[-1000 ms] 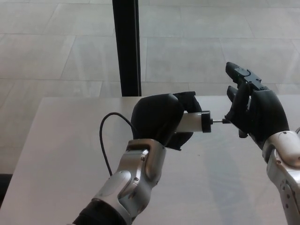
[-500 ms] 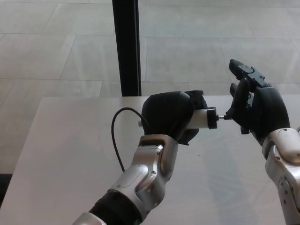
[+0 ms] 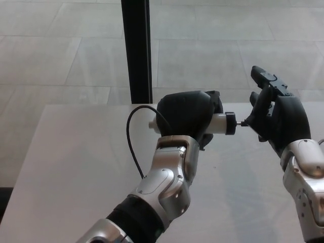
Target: The robot uses its left hand to lift the air pump kept on the middle of the desk and use the right hand to compress the handle
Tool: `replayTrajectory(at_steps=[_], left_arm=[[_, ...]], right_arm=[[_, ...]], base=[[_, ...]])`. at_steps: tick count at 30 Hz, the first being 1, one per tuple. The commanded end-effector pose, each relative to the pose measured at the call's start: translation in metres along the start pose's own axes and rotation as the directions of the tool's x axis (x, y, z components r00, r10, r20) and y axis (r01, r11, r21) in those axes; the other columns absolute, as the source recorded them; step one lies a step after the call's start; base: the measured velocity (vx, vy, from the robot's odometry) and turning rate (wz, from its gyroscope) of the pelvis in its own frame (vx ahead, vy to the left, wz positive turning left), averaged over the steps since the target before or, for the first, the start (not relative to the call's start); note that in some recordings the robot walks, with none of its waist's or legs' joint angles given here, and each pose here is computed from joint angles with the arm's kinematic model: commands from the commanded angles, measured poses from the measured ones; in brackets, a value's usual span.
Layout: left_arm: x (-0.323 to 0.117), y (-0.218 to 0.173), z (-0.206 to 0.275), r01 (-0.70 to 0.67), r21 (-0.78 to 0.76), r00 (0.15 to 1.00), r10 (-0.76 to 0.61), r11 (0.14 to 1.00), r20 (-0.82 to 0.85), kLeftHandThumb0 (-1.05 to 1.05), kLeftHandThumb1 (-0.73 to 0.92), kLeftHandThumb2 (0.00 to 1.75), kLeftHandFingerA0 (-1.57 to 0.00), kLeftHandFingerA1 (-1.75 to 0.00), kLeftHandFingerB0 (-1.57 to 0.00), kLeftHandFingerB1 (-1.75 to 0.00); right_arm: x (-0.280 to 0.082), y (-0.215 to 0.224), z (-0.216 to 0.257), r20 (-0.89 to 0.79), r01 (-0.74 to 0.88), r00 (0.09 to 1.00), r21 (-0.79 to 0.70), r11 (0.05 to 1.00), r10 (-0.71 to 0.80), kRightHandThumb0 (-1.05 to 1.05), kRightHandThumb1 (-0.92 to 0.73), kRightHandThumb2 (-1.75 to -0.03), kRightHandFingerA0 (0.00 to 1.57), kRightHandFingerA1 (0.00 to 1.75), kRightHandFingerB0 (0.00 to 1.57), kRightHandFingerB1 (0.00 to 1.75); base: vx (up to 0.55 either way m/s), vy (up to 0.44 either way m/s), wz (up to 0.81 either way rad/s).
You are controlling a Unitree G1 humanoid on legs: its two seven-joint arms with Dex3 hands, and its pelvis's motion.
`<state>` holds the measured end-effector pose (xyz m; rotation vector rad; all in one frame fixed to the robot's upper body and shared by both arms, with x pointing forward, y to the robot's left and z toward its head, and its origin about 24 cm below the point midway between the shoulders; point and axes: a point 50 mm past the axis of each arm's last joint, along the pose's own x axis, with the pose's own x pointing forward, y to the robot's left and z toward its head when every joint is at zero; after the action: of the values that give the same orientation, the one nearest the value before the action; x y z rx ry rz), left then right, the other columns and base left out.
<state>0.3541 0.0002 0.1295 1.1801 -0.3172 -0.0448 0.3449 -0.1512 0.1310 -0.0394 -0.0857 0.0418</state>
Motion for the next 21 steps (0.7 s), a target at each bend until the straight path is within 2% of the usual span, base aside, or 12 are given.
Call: replayTrajectory(at_steps=[1,2,3,4,5,8,10,13,15,18,19,21], left_arm=[[0.005,0.011,0.000,-0.063,-0.010,0.998,0.062,0.998,-0.031,-0.26,0.53,0.60,-0.92,-1.64,-0.77,-0.96],[0.007,0.014,0.000,-0.073,-0.044,0.997,0.071,0.996,-0.035,-0.32,0.63,0.63,-0.87,-1.71,-0.69,-1.36],[0.007,0.016,-0.002,-0.099,-0.071,0.995,0.098,0.992,-0.021,-0.35,0.68,0.63,-0.85,-1.73,-0.69,-1.45],[0.007,0.016,-0.002,-0.100,-0.072,0.995,0.098,0.992,-0.021,-0.35,0.68,0.63,-0.85,-1.73,-0.69,-1.45],[0.008,0.017,-0.002,-0.089,-0.081,0.996,0.088,0.993,-0.024,-0.37,0.72,0.62,-0.86,-1.75,-0.70,-1.33],[0.008,0.020,-0.003,-0.099,-0.062,0.995,0.099,0.993,-0.006,-0.36,0.62,0.65,-0.85,-1.59,-0.77,-0.86],[0.011,0.022,-0.001,-0.073,0.014,0.997,0.072,0.997,0.015,-0.32,0.60,0.59,-0.78,-1.65,-0.68,-1.27],[0.011,0.022,0.001,-0.067,-0.005,0.998,0.067,0.998,0.013,-0.38,0.64,0.62,-0.76,-1.63,-0.70,-1.24],[0.013,0.021,-0.001,-0.047,0.006,0.999,0.047,0.999,-0.004,-0.36,0.61,0.60,-0.75,-1.64,-0.75,-1.09],[0.013,0.019,-0.001,-0.048,0.035,0.999,0.048,0.998,0.014,-0.35,0.61,0.60,-0.76,-1.64,-0.75,-1.22],[0.012,0.017,-0.001,-0.050,0.001,0.999,0.050,0.999,0.005,-0.47,0.44,0.88,-1.08,-1.33,-0.85,-1.13],[0.011,0.015,-0.001,-0.041,-0.019,0.999,0.041,0.999,-0.002,-0.46,0.46,0.89,-1.09,-1.34,-0.80,-1.12]], right_arm=[[-0.001,0.000,0.019,0.234,0.023,0.972,-0.110,0.994,0.004,-0.90,-0.80,-1.26,0.04,0.20,0.12,0.31],[-0.002,0.000,0.024,0.260,0.035,0.965,-0.095,0.995,-0.009,-0.98,-0.83,-1.27,0.05,0.16,0.14,0.30],[-0.002,0.000,0.028,0.299,0.042,0.954,-0.085,0.995,-0.014,-0.99,-0.85,-1.27,0.05,0.24,0.14,0.32],[-0.002,0.000,0.028,0.300,0.042,0.954,-0.085,0.995,-0.014,-0.99,-0.85,-1.27,0.05,0.24,0.14,0.32],[-0.002,-0.001,0.030,0.321,0.050,0.947,-0.083,0.995,-0.021,-1.02,-0.91,-0.87,0.03,0.37,0.16,0.33],[-0.004,0.001,0.035,0.347,0.073,0.937,-0.122,0.990,-0.027,-1.00,-0.92,-0.89,0.04,0.43,0.13,0.36],[-0.003,0.004,0.036,0.353,0.069,0.936,-0.146,0.987,-0.013,-1.00,-0.92,-0.86,0.00,0.40,0.11,0.33],[0.000,0.005,0.037,0.355,0.073,0.935,-0.184,0.980,-0.003,-1.03,-0.91,-0.86,0.00,0.39,0.08,0.33],[0.001,0.004,0.035,0.333,0.075,0.943,-0.214,0.974,0.000,-1.04,-0.85,-1.31,0.03,0.22,0.14,0.27],[0.001,0.004,0.030,0.313,0.080,0.950,-0.225,0.971,-0.006,-1.04,-0.84,-1.30,0.03,0.18,0.14,0.25],[0.001,0.004,0.028,0.303,0.077,0.953,-0.207,0.975,-0.011,-0.94,-0.76,-1.26,0.01,0.21,0.11,0.28],[0.001,0.005,0.026,0.291,0.079,0.956,-0.194,0.978,-0.019,-0.97,-0.80,-1.28,0.01,0.19,0.04,0.25]], base=[[0.00,0.000,0.00],[0.00,0.000,0.00],[0.00,0.000,0.00],[0.00,0.000,0.00],[0.00,0.000,0.00],[0.00,0.000,0.00],[0.00,0.000,0.00],[0.00,0.000,0.00],[0.00,0.000,0.00],[0.00,0.000,0.00],[0.00,0.000,0.00],[0.00,0.000,0.00]])
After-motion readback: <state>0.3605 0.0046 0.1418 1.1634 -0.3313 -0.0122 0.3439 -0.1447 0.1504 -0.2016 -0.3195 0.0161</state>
